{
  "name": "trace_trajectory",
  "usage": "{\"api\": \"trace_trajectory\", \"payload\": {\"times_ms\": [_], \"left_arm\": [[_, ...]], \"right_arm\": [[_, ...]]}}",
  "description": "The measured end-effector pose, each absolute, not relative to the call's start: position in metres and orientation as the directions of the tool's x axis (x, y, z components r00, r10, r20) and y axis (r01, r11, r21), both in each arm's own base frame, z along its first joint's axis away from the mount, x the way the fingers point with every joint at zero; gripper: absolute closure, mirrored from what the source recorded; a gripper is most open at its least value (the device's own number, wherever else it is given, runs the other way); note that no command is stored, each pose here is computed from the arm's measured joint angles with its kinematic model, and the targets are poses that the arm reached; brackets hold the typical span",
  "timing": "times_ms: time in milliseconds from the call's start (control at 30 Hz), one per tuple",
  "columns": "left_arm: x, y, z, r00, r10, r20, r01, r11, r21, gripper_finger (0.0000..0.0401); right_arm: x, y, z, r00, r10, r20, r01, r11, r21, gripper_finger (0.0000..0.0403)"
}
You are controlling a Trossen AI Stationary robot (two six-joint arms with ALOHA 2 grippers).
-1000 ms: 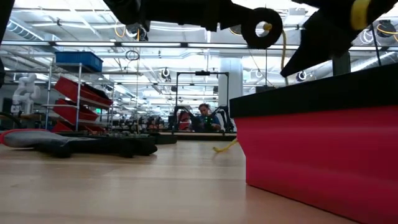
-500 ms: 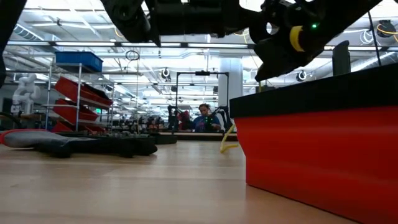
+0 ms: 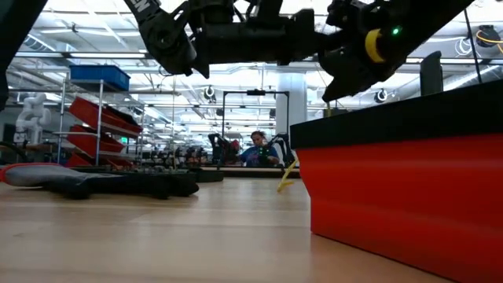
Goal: Coil cords
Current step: Coil the yellow wire onto the spool
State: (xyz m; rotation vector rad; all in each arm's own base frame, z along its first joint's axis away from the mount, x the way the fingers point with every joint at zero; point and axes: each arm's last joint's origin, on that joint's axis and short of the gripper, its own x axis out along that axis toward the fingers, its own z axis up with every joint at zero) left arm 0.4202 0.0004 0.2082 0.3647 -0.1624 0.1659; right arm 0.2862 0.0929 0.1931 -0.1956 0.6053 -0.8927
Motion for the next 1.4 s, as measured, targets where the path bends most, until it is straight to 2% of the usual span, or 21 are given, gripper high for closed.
{"api": "trace_trajectory", "payload": {"times_ms": [100, 400, 733, 867, 967, 1100, 1400], "left_arm": [[0.421, 0.0, 0.205, 0.983, 0.112, 0.148, -0.162, 0.908, 0.385, 0.0401], [0.421, -0.002, 0.206, 0.984, 0.092, 0.149, -0.15, 0.884, 0.443, 0.0401], [0.421, -0.002, 0.202, 0.988, 0.108, 0.107, -0.148, 0.856, 0.495, 0.0401], [0.422, -0.002, 0.186, 0.99, 0.138, 0.02, -0.13, 0.86, 0.494, 0.0401], [0.422, 0.0, 0.193, 0.982, 0.178, 0.059, -0.184, 0.847, 0.498, 0.0401], [0.422, -0.001, 0.192, 0.984, 0.174, 0.039, -0.167, 0.825, 0.539, 0.0401], [0.421, -0.004, 0.183, 0.985, 0.163, -0.054, -0.092, 0.765, 0.637, 0.0401]], "right_arm": [[0.283, 0.093, 0.203, 0.5, -0.72, -0.481, 0.618, 0.686, -0.384, 0.0403], [0.275, 0.088, 0.233, 0.584, -0.588, -0.56, 0.552, 0.793, -0.258, 0.0402], [0.282, 0.085, 0.236, 0.622, -0.544, -0.563, 0.531, 0.821, -0.207, 0.0402], [0.281, 0.081, 0.236, 0.598, -0.553, -0.581, 0.569, 0.803, -0.179, 0.0402], [0.28, 0.079, 0.237, 0.591, -0.571, -0.57, 0.591, 0.787, -0.177, 0.0402], [0.282, 0.077, 0.239, 0.6, -0.556, -0.575, 0.575, 0.799, -0.173, 0.0402], [0.261, 0.071, 0.266, 0.641, -0.49, -0.591, 0.536, 0.837, -0.112, 0.0402]]}}
